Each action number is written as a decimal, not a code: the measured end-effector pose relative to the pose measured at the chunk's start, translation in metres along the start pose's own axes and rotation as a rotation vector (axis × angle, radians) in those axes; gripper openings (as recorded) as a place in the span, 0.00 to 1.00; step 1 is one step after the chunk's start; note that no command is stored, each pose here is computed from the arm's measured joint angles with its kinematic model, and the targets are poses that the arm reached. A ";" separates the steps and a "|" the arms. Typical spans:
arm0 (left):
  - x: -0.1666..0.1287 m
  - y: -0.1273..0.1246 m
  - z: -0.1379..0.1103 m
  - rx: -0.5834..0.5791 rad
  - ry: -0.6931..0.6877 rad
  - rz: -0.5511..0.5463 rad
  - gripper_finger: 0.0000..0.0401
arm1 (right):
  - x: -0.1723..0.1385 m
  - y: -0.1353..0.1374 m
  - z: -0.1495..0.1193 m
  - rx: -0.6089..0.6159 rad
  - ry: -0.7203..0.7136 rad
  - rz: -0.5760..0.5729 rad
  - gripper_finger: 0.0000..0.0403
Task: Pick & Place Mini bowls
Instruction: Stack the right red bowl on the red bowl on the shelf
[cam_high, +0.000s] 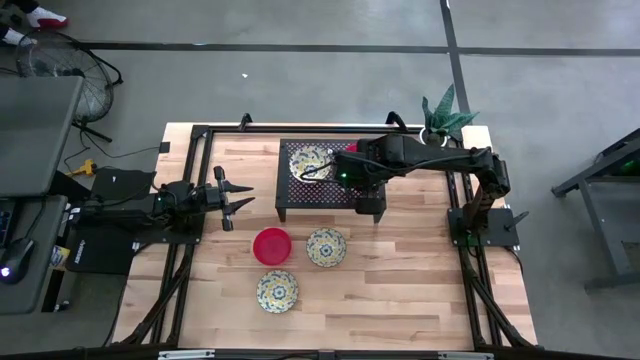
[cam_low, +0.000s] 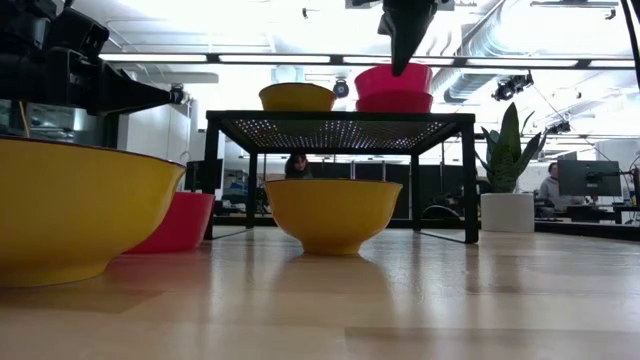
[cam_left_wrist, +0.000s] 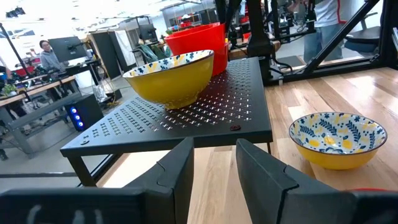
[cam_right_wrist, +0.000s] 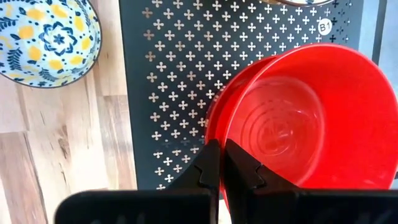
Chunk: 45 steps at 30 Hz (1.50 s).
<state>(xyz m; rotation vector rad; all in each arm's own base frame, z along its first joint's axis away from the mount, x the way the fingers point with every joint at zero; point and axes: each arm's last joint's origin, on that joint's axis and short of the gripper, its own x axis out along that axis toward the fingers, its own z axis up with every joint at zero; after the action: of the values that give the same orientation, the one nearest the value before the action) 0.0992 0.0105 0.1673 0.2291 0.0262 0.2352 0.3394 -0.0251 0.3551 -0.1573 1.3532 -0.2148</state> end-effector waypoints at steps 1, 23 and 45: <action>0.000 0.000 0.000 0.000 -0.001 0.000 0.29 | 0.000 0.000 0.000 0.000 0.000 0.000 0.00; 0.000 0.000 0.000 0.000 0.000 0.000 0.29 | 0.010 0.000 0.006 0.160 0.011 0.024 0.00; 0.000 0.000 0.000 0.000 0.000 0.000 0.29 | 0.011 -0.002 0.008 0.204 -0.003 0.003 0.07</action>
<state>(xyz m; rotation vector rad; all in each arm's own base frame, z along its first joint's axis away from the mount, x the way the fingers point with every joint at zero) 0.0992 0.0105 0.1674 0.2291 0.0258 0.2350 0.3492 -0.0295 0.3468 0.0157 1.3194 -0.3480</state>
